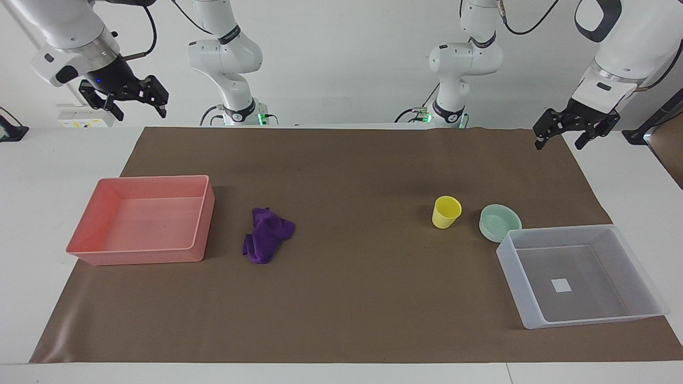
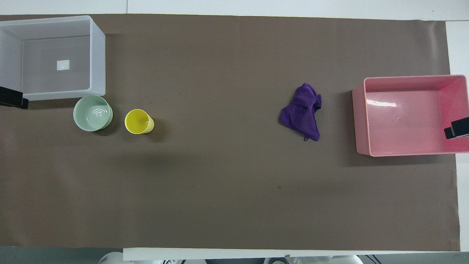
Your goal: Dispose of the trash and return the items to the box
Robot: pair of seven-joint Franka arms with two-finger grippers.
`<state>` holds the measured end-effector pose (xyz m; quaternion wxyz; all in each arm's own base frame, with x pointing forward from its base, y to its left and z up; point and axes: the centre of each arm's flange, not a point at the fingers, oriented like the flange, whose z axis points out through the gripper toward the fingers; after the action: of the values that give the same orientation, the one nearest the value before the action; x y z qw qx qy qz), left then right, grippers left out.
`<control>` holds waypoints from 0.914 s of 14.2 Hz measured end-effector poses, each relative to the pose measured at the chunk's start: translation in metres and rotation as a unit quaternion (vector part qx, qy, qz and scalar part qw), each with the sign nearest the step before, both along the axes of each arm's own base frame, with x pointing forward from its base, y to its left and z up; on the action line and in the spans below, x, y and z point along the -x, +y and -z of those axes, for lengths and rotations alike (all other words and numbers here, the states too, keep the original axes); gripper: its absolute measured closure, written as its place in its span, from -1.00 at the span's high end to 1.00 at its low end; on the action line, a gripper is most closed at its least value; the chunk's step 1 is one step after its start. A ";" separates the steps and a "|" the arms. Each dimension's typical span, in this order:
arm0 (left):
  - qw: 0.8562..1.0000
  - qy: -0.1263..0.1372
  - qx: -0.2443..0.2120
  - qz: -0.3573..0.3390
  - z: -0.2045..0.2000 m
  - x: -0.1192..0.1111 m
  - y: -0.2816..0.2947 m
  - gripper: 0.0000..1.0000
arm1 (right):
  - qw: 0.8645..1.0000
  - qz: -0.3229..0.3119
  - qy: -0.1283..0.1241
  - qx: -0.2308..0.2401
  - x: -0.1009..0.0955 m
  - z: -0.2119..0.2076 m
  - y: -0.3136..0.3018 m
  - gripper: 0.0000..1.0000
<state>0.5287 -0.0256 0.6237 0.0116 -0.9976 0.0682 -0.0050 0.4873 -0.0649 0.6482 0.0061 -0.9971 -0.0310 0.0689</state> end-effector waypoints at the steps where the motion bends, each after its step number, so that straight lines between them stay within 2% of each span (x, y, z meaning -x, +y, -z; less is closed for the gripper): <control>1: 1.000 0.000 0.000 0.000 0.000 0.000 0.000 1.00 | 1.000 0.000 0.000 0.000 0.000 0.000 0.000 1.00; 9: 1.000 0.004 0.000 0.000 0.005 0.000 0.000 1.00 | 1.000 -0.001 -0.002 0.000 0.001 -0.002 0.001 1.00; 10: 1.000 0.004 0.000 -0.002 0.014 0.001 0.001 1.00 | 1.000 -0.001 -0.005 -0.003 0.001 -0.002 0.002 1.00; 13: 1.000 -0.003 0.002 -0.024 0.079 0.014 0.003 1.00 | 0.999 -0.013 -0.045 -0.024 -0.014 0.008 0.017 1.00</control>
<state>0.5148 -0.0222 0.5449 0.0097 -0.9990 0.0439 -0.0076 0.5015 -0.0476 0.6398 0.0276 -0.9983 -0.0455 0.0231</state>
